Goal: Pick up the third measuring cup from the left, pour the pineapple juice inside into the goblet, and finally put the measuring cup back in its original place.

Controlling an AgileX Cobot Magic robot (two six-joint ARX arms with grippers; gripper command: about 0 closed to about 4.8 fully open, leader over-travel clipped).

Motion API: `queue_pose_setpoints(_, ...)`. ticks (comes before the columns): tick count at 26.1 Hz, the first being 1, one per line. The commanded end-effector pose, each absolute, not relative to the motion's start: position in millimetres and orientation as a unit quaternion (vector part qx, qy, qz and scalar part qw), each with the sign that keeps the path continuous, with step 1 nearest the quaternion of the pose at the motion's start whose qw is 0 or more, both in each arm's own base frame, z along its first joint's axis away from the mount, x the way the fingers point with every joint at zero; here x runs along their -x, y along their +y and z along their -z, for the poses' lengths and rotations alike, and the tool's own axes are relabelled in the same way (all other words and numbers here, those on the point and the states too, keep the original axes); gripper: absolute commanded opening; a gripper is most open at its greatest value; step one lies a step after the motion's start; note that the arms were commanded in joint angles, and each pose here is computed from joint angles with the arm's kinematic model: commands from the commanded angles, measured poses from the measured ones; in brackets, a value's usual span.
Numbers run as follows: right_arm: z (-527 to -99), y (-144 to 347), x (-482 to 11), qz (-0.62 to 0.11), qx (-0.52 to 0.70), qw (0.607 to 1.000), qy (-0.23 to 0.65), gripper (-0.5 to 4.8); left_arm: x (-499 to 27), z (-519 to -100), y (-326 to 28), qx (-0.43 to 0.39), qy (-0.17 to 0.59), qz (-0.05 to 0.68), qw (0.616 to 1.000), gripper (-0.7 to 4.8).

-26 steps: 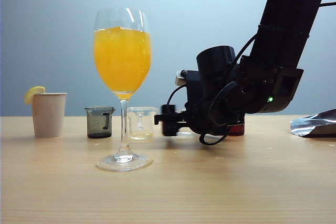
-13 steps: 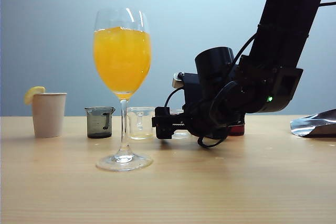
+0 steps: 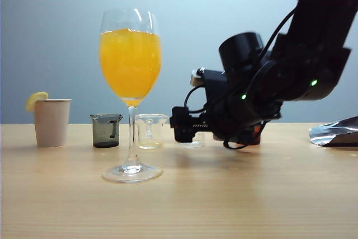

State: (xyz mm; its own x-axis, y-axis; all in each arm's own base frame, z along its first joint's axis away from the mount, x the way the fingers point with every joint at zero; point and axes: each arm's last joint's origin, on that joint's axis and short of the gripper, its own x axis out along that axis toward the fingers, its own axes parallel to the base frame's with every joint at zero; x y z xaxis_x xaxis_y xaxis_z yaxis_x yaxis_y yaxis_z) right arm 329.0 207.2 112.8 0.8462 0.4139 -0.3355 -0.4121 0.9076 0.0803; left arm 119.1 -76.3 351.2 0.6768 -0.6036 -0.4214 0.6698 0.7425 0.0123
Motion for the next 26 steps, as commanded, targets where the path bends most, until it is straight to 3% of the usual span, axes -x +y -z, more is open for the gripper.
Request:
queue_pose_setpoints(1,-125,201,-316,-0.218,-0.010,0.962,0.165,4.79,-119,-353,-76,-0.082,0.193,0.351,0.912,-0.05)
queue_pose_setpoints(2,-130,196,-308,-0.219,-0.010,0.962,0.165,4.52,-119,-353,-76,-0.082,0.194,0.351,0.912,-0.05)
queue_pose_setpoints(4,-136,190,-300,-0.218,-0.008,0.961,0.169,3.02,-119,-353,-76,-0.082,0.194,0.351,0.912,-0.05)
queue_pose_setpoints(6,-144,184,-289,-0.218,-0.007,0.960,0.174,0.49,-119,-353,-76,-0.082,0.194,0.351,0.912,-0.05)
queue_pose_setpoints(7,-148,181,-285,-0.218,-0.006,0.960,0.175,-0.19,-119,-353,-76,-0.082,0.194,0.351,0.912,-0.05)
queue_pose_setpoints(17,-207,159,-248,-0.240,0.003,0.946,0.218,-0.05,-119,-353,-76,-0.082,0.194,0.351,0.912,-0.05)
queue_pose_setpoints(26,-267,114,-177,-0.259,0.015,0.941,0.217,-0.05,-119,-353,-76,-0.081,0.192,0.352,0.913,-0.05)
